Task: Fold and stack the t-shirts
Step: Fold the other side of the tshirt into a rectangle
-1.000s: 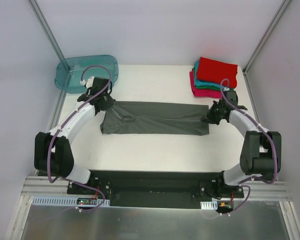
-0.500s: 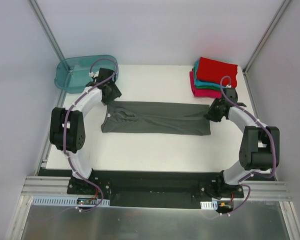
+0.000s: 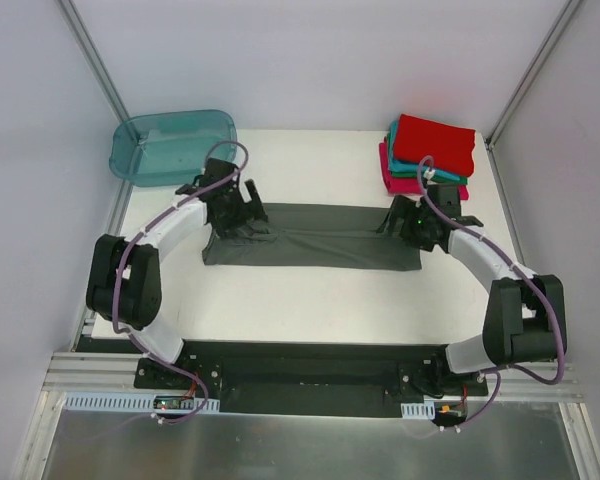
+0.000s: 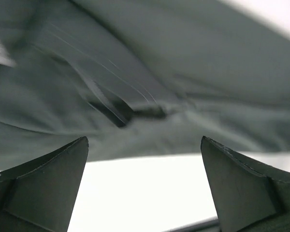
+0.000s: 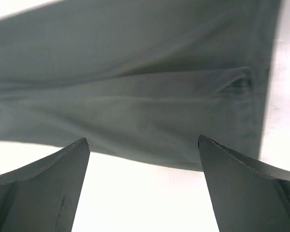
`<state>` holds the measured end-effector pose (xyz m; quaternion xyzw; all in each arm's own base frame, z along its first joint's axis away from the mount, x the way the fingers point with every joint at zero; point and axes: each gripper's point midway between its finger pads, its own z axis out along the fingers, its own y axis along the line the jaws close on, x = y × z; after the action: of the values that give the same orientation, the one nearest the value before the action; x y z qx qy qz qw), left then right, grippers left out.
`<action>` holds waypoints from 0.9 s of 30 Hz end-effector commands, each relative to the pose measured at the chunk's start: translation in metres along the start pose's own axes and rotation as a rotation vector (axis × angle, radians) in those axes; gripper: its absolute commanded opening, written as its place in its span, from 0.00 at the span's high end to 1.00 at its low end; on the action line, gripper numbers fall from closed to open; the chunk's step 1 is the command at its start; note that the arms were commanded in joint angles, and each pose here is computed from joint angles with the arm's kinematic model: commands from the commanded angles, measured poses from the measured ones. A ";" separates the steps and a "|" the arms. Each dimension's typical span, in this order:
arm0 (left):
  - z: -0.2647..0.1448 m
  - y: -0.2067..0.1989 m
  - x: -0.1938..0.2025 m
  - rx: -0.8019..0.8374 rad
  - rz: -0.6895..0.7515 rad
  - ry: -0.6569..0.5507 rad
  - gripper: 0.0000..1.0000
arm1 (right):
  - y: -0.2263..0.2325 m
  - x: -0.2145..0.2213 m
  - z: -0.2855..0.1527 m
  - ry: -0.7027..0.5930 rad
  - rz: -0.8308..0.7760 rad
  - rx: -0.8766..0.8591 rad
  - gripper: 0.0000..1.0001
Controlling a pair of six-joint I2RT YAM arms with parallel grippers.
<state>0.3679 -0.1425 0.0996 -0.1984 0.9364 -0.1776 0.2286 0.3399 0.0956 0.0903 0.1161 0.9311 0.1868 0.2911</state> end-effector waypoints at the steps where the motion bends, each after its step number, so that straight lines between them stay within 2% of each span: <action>1: 0.000 -0.038 0.055 0.147 0.107 0.142 0.01 | 0.022 0.012 0.010 0.031 -0.118 -0.111 0.04; 6: 0.020 -0.034 0.063 0.106 0.093 0.180 0.01 | 0.017 0.016 0.016 0.057 -0.109 -0.082 0.04; 9: 0.031 -0.029 0.057 0.063 0.091 0.164 0.01 | 0.012 0.016 0.016 0.055 -0.117 -0.054 0.04; 20: 0.055 -0.070 -0.018 0.029 0.151 0.005 0.01 | -0.004 0.017 0.018 0.078 -0.127 0.036 0.04; 24: 0.074 -0.082 -0.035 0.008 0.189 0.023 0.01 | -0.012 0.018 0.018 0.096 -0.137 0.078 0.04; 27: 0.080 -0.085 -0.033 -0.001 0.198 0.075 0.01 | -0.014 0.016 0.017 0.091 -0.139 0.091 0.04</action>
<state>0.4627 -0.2258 0.0920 -0.1157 0.9440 -0.1902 0.2437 0.3278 0.0999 0.0548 0.0616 0.9564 0.1486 0.2438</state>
